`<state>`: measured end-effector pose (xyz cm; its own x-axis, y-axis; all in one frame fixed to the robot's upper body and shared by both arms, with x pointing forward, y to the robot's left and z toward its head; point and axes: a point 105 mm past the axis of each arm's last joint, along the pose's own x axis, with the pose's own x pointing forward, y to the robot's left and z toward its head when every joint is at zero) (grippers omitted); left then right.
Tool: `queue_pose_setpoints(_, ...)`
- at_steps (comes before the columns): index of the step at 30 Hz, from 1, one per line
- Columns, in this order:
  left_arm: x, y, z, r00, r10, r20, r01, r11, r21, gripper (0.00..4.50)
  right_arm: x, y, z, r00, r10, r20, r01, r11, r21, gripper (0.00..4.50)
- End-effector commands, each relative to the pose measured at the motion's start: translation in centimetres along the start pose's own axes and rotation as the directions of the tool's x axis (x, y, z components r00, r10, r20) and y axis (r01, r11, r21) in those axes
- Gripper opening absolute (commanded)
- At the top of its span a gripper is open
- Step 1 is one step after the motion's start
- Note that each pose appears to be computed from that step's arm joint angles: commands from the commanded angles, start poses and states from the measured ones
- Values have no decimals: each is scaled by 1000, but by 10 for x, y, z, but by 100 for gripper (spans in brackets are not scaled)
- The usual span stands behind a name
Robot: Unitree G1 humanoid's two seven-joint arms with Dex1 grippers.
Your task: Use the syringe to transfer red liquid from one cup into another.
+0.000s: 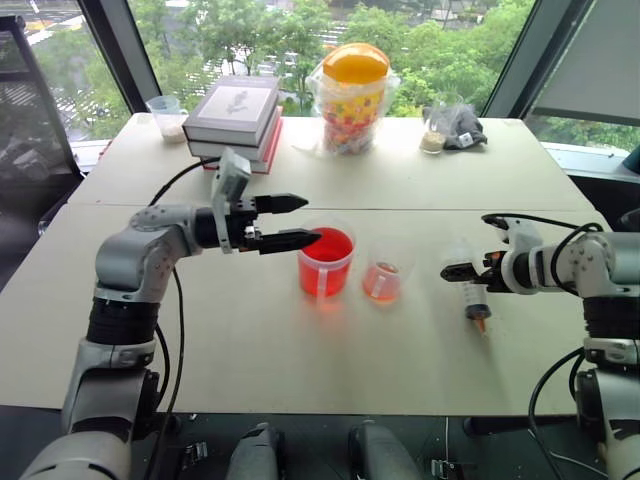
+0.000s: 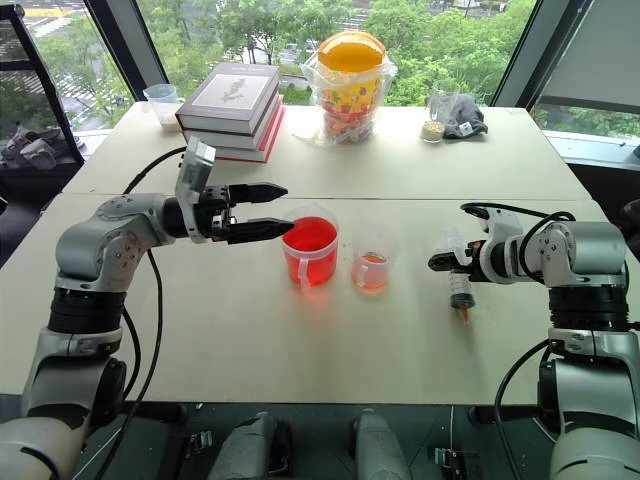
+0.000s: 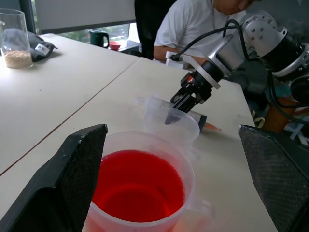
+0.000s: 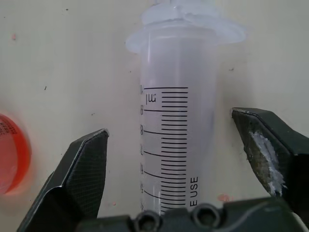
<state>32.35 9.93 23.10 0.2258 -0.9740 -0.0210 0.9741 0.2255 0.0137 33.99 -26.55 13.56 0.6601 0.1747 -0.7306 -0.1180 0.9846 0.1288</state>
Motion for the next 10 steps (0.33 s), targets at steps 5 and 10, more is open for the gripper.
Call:
queue_pose_setpoints(5, -18, -12, 3, 999, 5, -47, -4, 1000, 9, 450, -98, 40, 32, 942, 185, 279, -68, 921, -382, 445)
queue_pose_setpoints(10, -29, -20, 2, 996, 2, -86, -2, 1000, -10, 450, -145, 76, 6, 874, 399, 278, -197, 814, -547, 445)
